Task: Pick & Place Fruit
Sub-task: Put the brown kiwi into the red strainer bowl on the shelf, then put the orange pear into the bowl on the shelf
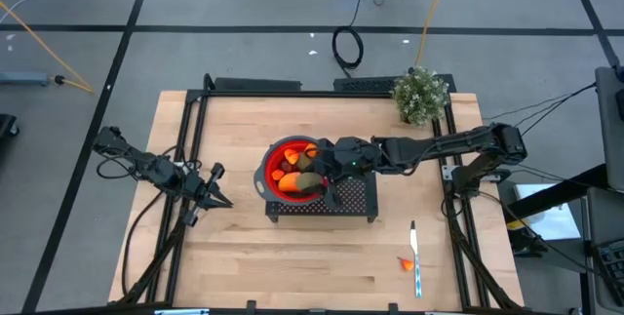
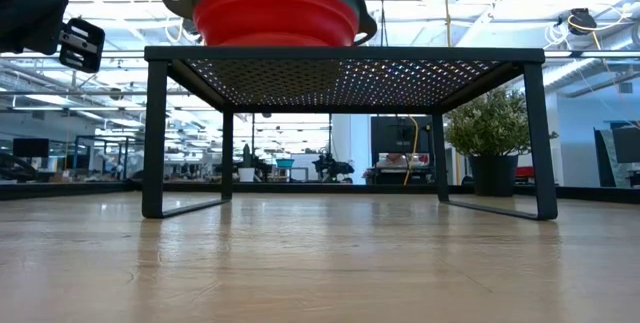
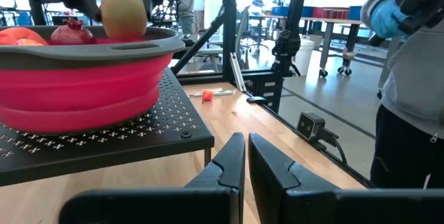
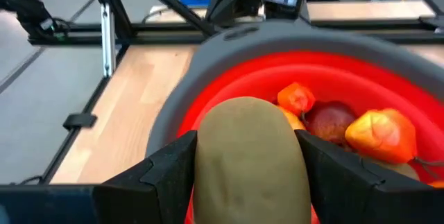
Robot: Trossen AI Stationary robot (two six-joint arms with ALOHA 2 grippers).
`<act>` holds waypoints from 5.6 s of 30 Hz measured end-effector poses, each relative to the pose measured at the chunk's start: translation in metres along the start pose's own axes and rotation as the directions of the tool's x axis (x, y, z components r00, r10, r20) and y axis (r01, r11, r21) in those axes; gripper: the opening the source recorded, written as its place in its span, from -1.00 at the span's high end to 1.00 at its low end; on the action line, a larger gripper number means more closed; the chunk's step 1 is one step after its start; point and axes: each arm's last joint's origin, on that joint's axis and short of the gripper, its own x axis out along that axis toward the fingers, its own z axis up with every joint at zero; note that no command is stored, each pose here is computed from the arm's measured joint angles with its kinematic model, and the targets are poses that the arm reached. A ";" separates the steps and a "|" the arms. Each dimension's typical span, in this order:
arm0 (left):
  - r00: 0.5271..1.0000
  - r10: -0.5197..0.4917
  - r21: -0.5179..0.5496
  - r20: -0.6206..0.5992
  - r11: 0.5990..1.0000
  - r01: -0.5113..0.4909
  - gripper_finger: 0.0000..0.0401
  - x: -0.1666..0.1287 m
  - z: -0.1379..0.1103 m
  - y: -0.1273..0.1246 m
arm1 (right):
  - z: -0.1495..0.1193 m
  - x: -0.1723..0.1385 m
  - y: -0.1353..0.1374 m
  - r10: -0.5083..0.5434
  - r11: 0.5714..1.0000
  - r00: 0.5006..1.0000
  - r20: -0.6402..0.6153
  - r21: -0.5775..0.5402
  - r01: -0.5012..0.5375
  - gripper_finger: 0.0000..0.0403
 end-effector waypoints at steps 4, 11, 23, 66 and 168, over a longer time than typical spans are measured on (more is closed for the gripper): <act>1.000 0.000 0.000 -0.001 1.000 0.000 0.90 0.000 0.000 0.000 | -0.002 0.000 0.000 -0.002 1.000 1.000 -0.025 0.004 0.002 -0.15; 1.000 0.000 0.000 0.000 1.000 0.000 0.90 0.000 0.000 0.000 | -0.002 0.000 0.000 -0.002 1.000 1.000 -0.018 0.003 0.002 -0.30; 1.000 0.000 -0.004 0.000 1.000 0.000 0.90 0.000 0.000 0.000 | 0.017 -0.023 0.004 0.007 0.999 0.995 0.102 0.046 -0.012 -0.52; 0.999 -0.036 0.013 -0.003 0.999 0.036 0.90 0.000 0.000 -0.001 | -0.093 -0.118 0.146 0.353 0.797 0.678 -0.645 0.586 0.142 -0.28; 0.999 -0.044 -0.063 -0.003 0.997 0.043 0.90 0.000 0.000 -0.001 | -0.186 -0.074 0.211 0.067 0.716 0.505 -0.860 0.394 0.577 -0.27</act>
